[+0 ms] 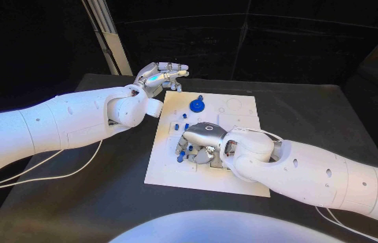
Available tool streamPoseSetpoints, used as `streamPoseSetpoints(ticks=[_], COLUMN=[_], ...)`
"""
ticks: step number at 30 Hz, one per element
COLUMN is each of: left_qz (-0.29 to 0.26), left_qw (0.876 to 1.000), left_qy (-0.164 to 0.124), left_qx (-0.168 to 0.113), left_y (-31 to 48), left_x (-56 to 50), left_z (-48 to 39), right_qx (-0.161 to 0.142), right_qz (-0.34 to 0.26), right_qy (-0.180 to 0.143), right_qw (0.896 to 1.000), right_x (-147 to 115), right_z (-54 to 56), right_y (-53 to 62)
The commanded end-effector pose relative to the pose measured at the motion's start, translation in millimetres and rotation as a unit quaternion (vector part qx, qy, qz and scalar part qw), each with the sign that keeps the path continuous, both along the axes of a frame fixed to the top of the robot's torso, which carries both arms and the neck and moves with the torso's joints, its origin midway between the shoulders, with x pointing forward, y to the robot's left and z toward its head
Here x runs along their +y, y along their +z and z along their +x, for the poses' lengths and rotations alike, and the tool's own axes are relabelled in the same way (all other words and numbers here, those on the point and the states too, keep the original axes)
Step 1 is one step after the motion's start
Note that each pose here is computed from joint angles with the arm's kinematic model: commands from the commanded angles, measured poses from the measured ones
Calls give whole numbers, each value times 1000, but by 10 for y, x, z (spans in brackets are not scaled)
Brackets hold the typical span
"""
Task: Assemble the parts on the task board
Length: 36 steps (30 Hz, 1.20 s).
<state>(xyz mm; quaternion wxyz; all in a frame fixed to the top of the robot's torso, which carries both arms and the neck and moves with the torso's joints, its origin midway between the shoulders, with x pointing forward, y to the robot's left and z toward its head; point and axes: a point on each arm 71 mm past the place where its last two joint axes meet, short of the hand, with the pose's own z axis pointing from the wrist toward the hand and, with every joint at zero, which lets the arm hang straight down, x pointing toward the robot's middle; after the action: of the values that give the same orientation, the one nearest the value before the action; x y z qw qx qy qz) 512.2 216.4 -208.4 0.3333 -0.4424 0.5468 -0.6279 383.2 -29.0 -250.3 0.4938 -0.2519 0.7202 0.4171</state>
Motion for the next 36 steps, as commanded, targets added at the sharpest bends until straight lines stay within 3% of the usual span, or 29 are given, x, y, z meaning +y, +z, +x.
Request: streamPoseSetpoints(ticks=[1, 21, 36], left_qz=[-5, -5, -5], left_qw=[1000, 1000, 1000], left_qy=[-5, -4, -4], left_qx=[-2, -2, -1], left_y=[14, 13, 12], left_x=[-6, 5, 20], left_z=[-1, -1, -3], right_qx=[-15, -43, -65], right_qz=[-17, -24, 82], right_qy=[5, 20, -17], right_qw=[1000, 999, 994], right_x=[16, 93, -80], right_z=[-15, -91, -81], right_y=[-11, -19, 146])
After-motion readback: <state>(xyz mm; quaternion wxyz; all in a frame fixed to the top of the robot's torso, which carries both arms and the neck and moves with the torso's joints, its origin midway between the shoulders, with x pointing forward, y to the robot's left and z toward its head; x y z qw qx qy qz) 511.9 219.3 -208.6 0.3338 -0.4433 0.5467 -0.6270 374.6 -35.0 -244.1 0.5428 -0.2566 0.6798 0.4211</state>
